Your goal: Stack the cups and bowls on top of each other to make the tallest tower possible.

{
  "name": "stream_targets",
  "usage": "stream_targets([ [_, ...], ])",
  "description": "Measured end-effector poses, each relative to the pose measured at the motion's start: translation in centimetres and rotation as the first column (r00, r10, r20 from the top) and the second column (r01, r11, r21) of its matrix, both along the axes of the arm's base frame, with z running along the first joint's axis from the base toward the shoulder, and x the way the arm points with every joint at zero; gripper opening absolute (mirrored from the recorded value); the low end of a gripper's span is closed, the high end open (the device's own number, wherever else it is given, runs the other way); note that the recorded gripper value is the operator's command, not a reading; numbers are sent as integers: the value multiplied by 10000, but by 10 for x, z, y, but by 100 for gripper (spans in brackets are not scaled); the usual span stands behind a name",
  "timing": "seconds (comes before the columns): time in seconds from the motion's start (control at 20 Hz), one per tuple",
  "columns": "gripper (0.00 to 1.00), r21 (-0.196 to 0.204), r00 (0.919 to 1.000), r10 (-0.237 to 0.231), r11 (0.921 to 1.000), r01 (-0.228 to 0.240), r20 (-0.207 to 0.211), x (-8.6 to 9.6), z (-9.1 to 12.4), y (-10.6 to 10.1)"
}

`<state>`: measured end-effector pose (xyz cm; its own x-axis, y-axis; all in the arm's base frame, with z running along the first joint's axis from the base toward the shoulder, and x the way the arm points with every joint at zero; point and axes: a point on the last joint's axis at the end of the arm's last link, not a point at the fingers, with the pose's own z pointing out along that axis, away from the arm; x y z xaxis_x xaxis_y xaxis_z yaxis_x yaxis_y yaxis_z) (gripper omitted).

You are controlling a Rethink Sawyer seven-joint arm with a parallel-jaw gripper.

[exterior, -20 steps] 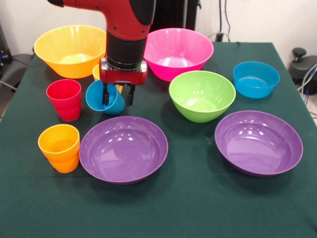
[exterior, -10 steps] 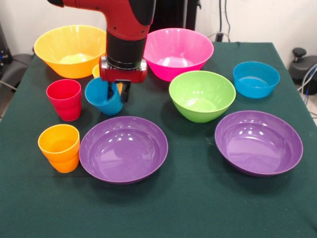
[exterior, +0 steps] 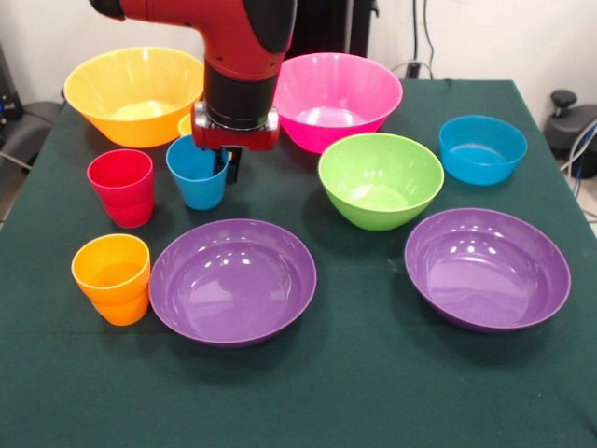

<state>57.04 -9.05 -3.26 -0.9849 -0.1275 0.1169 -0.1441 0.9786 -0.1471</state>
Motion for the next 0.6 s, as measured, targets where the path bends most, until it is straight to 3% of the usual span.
stream_targets([
  [0.6, 0, 446, 9999, -118, 9989, 117, 6, 10, 1, 19],
])
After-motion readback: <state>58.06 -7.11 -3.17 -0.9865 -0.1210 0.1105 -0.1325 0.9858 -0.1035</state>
